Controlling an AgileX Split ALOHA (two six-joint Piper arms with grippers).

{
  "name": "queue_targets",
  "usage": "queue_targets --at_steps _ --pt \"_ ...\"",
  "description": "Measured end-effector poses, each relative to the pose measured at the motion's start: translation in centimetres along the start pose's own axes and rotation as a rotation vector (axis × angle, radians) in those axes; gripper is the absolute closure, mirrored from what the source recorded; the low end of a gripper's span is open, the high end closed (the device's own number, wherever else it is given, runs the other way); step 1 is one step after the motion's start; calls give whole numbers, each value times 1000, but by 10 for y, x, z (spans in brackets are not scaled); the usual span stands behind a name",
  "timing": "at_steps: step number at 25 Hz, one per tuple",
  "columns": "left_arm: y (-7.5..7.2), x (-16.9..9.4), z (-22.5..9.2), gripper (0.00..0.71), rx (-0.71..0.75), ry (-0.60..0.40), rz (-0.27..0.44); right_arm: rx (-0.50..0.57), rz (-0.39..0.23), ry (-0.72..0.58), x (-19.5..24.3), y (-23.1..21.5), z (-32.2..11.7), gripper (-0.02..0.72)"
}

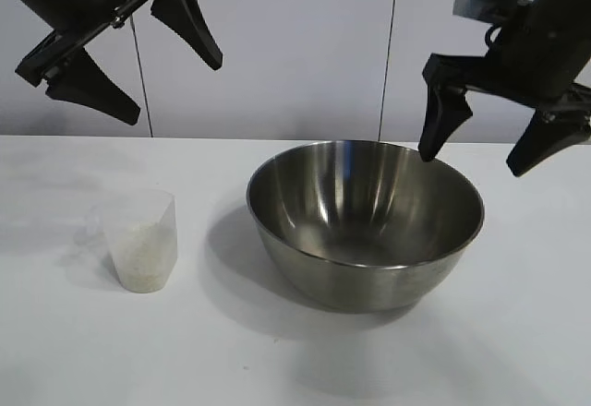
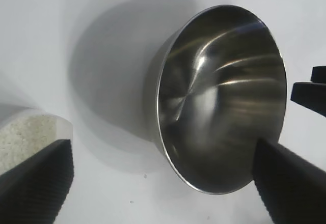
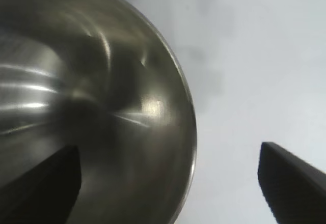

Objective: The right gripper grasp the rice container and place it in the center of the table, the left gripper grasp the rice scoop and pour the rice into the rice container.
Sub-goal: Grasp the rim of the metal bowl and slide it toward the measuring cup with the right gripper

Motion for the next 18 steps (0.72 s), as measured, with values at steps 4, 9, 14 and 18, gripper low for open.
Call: queue_targets --at_steps 4,9,14,18 --pt "0 0 0 28 0 0 0 15 1 -11 11 -2 2 84" --pt "0 0 0 28 0 -2 0 24 5 18 22 -3 -3 146" --pt "0 0 1 28 0 -4 0 33 8 25 25 -3 -4 376" --pt "0 0 1 28 0 -4 0 37 9 24 25 -3 -4 519"
Point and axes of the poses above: a point on each arm's last joint axis where the gripper is mounted, x pointing out along that axis toward the gripper, y along the wrist's bending axis when the last joint is at zero, z = x × y, the point moved 10 cm from there along x, pointing out along that axis toward the gripper, and after that the axes turned 11 degrees about -x, right-handed, at the moved point
